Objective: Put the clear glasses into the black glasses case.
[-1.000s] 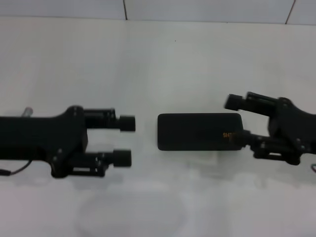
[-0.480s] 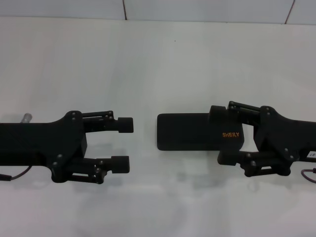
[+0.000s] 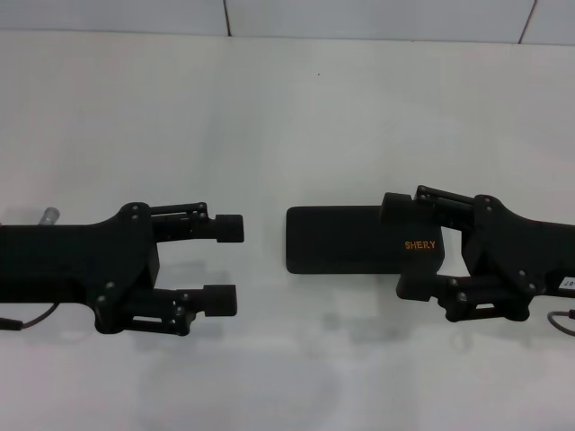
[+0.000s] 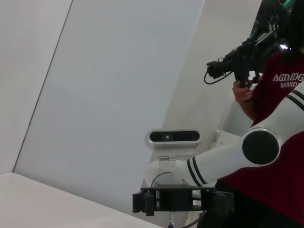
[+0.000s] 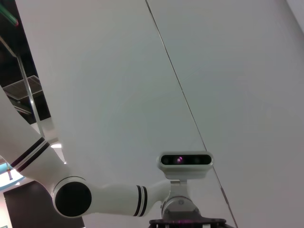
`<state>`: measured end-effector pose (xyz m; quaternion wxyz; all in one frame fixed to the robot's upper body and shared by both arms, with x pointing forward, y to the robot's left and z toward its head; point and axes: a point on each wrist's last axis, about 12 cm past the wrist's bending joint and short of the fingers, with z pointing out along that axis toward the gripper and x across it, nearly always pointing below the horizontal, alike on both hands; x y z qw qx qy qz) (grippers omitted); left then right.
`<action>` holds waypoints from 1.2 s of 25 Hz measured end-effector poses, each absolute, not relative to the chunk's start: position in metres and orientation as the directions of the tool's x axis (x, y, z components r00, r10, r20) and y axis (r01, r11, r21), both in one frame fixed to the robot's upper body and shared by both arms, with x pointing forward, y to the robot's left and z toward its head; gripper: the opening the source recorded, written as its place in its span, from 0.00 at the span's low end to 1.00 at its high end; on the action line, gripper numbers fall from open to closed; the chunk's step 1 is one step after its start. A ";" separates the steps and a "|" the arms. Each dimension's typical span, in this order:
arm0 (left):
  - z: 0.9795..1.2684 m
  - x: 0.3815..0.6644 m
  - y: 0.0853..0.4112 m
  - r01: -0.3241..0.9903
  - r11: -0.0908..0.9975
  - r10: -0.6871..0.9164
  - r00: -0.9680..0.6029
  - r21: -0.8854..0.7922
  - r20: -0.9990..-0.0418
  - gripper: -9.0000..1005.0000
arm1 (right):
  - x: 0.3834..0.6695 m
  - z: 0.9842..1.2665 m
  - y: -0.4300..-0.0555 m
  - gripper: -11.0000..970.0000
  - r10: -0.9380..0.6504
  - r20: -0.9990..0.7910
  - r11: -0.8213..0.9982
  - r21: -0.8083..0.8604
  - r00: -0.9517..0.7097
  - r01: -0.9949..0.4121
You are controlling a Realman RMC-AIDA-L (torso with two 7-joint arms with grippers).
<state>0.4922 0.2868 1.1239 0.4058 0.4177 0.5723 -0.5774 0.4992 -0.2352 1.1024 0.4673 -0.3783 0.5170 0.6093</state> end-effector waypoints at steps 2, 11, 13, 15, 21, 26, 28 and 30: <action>1.123 0.491 0.287 0.946 -0.014 0.008 -0.324 -0.324 -0.946 0.80 | 0.499 1.102 -0.235 0.91 0.179 -0.944 -0.028 0.277 -0.277 -0.961; 1.119 0.486 0.290 0.945 0.000 0.000 -0.327 -0.327 -0.945 0.80 | 0.498 1.102 -0.235 0.91 0.177 -0.944 -0.034 0.277 -0.278 -0.960; 1.119 0.486 0.289 0.945 0.000 -0.001 -0.327 -0.327 -0.945 0.80 | 0.498 1.102 -0.235 0.91 0.176 -0.944 -0.035 0.277 -0.278 -0.960; 1.119 0.486 0.289 0.945 0.000 -0.001 -0.327 -0.327 -0.945 0.80 | 0.498 1.102 -0.235 0.91 0.177 -0.944 -0.035 0.277 -0.279 -0.960; 1.119 0.486 0.289 0.945 0.000 -0.001 -0.327 -0.327 -0.945 0.80 | 0.497 1.101 -0.235 0.91 0.182 -0.941 -0.035 0.285 -0.287 -0.958; 1.119 0.486 0.288 0.945 -0.001 -0.002 -0.327 -0.327 -0.945 0.80 | 0.497 1.101 -0.235 0.91 0.183 -0.940 -0.035 0.285 -0.287 -0.958; 1.119 0.486 0.288 0.945 -0.001 -0.003 -0.327 -0.327 -0.945 0.80 | 0.497 1.101 -0.235 0.91 0.183 -0.940 -0.036 0.285 -0.286 -0.958; 1.118 0.486 0.288 0.945 -0.001 -0.003 -0.328 -0.328 -0.945 0.80 | 0.497 1.101 -0.235 0.91 0.183 -0.941 -0.037 0.284 -0.286 -0.958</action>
